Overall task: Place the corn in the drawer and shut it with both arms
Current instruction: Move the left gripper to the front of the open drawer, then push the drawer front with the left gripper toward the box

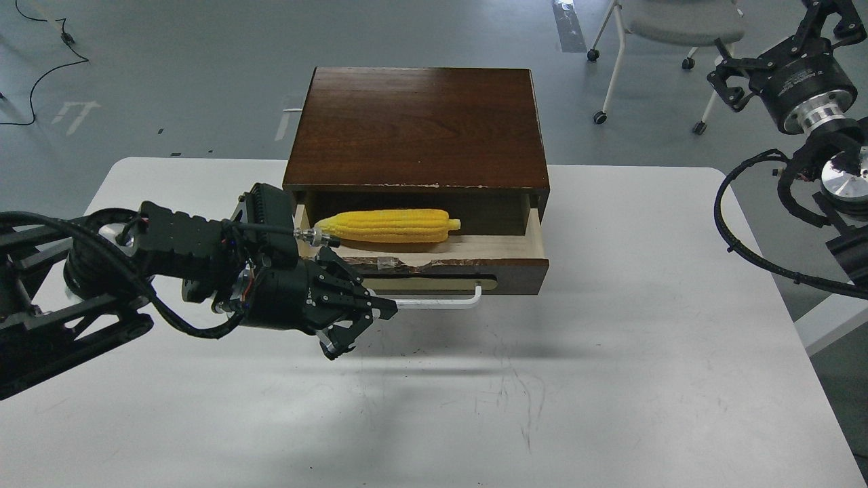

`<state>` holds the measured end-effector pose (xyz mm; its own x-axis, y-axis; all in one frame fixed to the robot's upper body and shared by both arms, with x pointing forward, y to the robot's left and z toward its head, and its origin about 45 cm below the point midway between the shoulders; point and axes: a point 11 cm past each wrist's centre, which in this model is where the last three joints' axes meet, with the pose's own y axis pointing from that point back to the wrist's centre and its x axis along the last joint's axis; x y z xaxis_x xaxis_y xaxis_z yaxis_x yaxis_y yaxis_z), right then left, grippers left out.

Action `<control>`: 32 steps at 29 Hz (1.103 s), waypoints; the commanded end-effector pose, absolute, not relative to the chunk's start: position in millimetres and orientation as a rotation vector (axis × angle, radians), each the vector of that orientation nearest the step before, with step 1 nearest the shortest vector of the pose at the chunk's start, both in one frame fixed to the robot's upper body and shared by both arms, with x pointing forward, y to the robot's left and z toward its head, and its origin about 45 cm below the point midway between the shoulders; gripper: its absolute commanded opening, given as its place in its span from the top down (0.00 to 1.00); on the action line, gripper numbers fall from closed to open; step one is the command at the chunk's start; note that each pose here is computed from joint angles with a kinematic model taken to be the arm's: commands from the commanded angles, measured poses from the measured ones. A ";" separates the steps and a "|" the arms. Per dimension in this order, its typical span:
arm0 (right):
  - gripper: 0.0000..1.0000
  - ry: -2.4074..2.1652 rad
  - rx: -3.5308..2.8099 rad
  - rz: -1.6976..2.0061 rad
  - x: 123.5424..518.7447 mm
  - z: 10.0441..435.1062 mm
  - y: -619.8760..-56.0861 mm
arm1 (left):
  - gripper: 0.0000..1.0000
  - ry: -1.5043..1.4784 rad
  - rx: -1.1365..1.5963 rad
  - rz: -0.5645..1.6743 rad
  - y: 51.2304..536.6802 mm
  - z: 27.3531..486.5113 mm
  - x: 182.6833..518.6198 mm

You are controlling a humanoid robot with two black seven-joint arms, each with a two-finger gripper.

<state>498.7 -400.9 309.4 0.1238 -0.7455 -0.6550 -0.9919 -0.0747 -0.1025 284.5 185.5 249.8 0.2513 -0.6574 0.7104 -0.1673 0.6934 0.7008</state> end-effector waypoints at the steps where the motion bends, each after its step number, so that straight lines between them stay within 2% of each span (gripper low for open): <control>1: 0.00 1.674 -1.872 0.595 498.8 311.2 -401.9 | 1.00 -1.304 0.784 -0.386 185.9 249.4 285.0; 32: 0.00 1.676 -1.877 0.596 498.9 310.2 -400.7 | 1.00 -1.236 0.950 -0.272 220.7 239.1 340.2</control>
<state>498.7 -400.9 309.7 0.1241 -0.7487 -0.6512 -0.9917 -0.0722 -0.1059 333.3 215.5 242.1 0.3350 -0.6488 0.6832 -0.2875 0.6201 0.7299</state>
